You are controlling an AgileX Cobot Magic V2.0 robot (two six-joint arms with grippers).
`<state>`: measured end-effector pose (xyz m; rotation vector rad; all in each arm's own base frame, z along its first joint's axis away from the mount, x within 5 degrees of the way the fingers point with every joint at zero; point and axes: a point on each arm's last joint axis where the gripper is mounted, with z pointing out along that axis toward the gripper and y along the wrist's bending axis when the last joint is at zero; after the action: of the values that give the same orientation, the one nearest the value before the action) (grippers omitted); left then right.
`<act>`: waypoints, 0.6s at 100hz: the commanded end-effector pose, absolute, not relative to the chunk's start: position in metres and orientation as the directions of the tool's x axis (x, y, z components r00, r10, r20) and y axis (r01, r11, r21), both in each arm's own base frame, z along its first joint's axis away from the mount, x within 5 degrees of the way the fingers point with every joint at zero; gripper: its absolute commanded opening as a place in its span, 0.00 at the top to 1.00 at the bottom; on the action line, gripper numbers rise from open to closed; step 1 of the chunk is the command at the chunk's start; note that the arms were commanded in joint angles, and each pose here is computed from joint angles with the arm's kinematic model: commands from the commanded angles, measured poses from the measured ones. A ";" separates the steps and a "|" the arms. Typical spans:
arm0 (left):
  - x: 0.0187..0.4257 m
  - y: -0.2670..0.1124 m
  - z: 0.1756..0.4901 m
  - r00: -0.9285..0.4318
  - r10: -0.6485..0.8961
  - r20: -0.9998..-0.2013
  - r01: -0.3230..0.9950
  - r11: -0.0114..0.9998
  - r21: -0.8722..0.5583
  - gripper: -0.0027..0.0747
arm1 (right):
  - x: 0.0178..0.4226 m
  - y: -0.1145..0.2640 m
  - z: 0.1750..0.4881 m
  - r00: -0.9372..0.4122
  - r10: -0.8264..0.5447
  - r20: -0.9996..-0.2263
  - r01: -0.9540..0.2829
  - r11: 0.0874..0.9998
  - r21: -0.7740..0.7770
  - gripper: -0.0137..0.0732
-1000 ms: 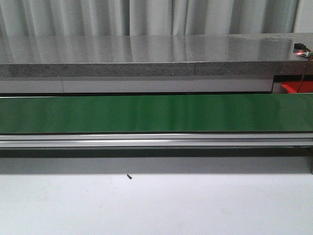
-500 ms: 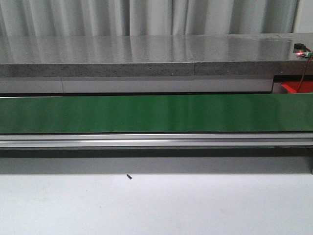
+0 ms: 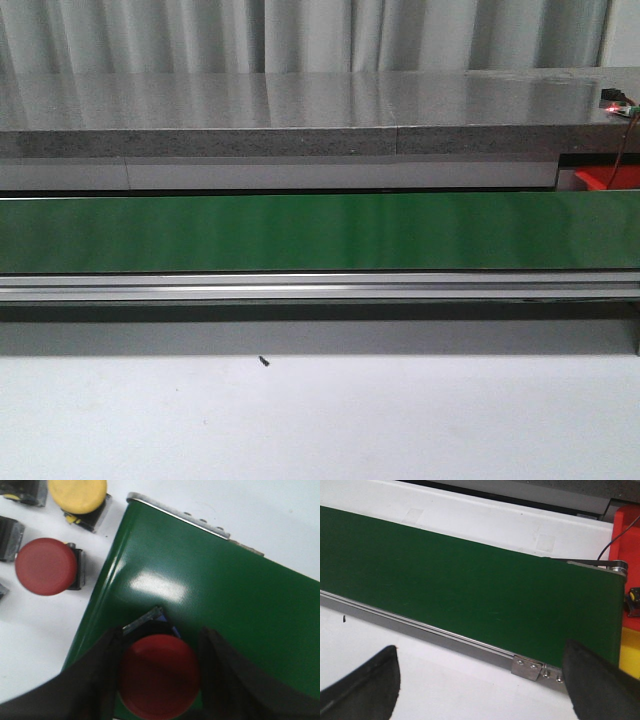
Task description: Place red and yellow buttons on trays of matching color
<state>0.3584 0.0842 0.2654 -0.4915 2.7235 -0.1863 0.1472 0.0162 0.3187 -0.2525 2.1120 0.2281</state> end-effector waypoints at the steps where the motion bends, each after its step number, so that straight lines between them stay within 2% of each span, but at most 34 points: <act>1: 0.361 0.077 0.289 -0.837 -0.350 -0.421 -0.285 0.935 -0.210 0.79 | 0.149 0.015 0.333 -0.446 -0.049 -0.893 -0.244 0.967 0.069 0.10; 12: 0.362 0.072 0.289 -0.842 -0.339 -0.419 -0.272 0.939 -0.212 0.60 | 0.149 0.015 0.333 -0.446 -0.049 -0.893 -0.244 0.967 0.069 0.10; 22: 0.361 0.068 0.291 -0.844 -0.335 -0.418 -0.264 0.939 -0.220 0.34 | 0.149 0.015 0.333 -0.446 -0.049 -0.893 -0.244 0.967 0.069 0.10; 32: 0.360 0.066 0.297 -0.837 -0.334 -0.434 -0.258 0.940 -0.225 0.17 | 0.149 0.015 0.333 -0.446 -0.049 -0.893 -0.244 0.967 0.069 0.10; 39: 0.358 0.066 0.306 -0.826 -0.332 -0.455 -0.253 0.940 -0.228 0.13 | 0.149 0.015 0.333 -0.446 -0.049 -0.893 -0.244 0.967 0.069 0.10; 60: 0.345 0.074 0.338 -0.772 -0.335 -0.540 -0.257 0.942 -0.216 0.14 | 0.149 0.015 0.333 -0.446 -0.049 -0.893 -0.244 0.967 0.069 0.10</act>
<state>0.3560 0.0701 0.2973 -0.4252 2.6411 -0.1937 0.1473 0.0162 0.3187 -0.2523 2.1117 0.2278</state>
